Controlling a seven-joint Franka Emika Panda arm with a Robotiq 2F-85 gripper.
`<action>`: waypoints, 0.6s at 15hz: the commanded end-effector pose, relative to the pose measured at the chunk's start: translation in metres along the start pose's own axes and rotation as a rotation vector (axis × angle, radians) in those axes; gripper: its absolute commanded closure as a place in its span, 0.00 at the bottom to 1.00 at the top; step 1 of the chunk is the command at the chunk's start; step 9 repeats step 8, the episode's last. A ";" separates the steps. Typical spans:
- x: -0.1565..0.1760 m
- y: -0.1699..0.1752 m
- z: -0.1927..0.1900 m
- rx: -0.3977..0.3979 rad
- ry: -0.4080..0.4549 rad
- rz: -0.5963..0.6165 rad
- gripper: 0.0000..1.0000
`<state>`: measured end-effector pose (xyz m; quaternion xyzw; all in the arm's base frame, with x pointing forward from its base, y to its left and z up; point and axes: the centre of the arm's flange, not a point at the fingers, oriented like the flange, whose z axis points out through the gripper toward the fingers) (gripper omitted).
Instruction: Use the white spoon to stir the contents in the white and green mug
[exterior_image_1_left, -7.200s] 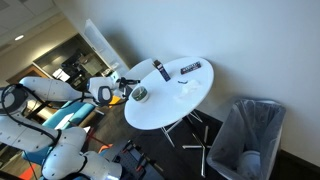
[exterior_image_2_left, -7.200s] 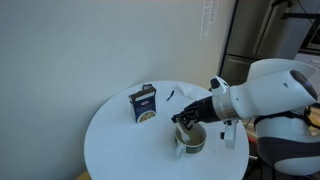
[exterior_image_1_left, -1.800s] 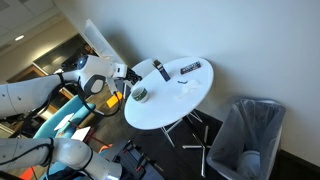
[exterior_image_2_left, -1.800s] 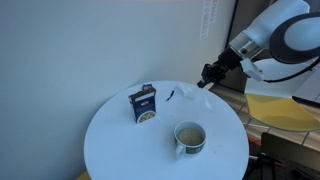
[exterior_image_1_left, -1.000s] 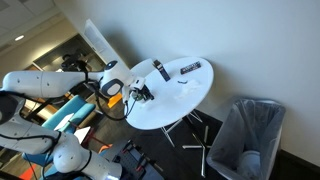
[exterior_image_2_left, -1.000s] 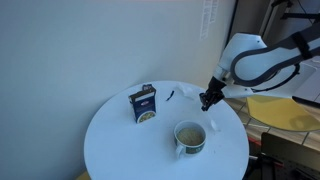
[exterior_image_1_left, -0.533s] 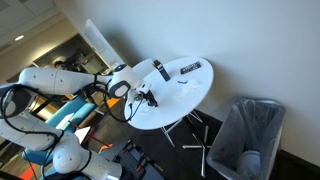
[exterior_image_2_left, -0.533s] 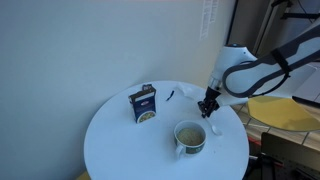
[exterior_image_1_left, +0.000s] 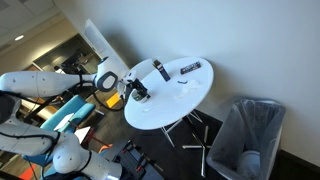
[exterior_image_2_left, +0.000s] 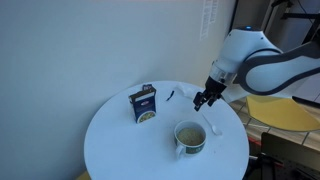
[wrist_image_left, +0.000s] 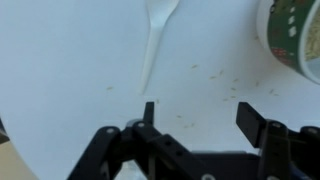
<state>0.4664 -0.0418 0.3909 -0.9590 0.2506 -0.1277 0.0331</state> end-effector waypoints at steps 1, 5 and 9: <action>-0.040 -0.015 -0.070 0.022 0.113 -0.066 0.00; -0.059 -0.028 -0.110 0.055 0.191 -0.110 0.00; -0.051 -0.034 -0.107 0.065 0.198 -0.129 0.00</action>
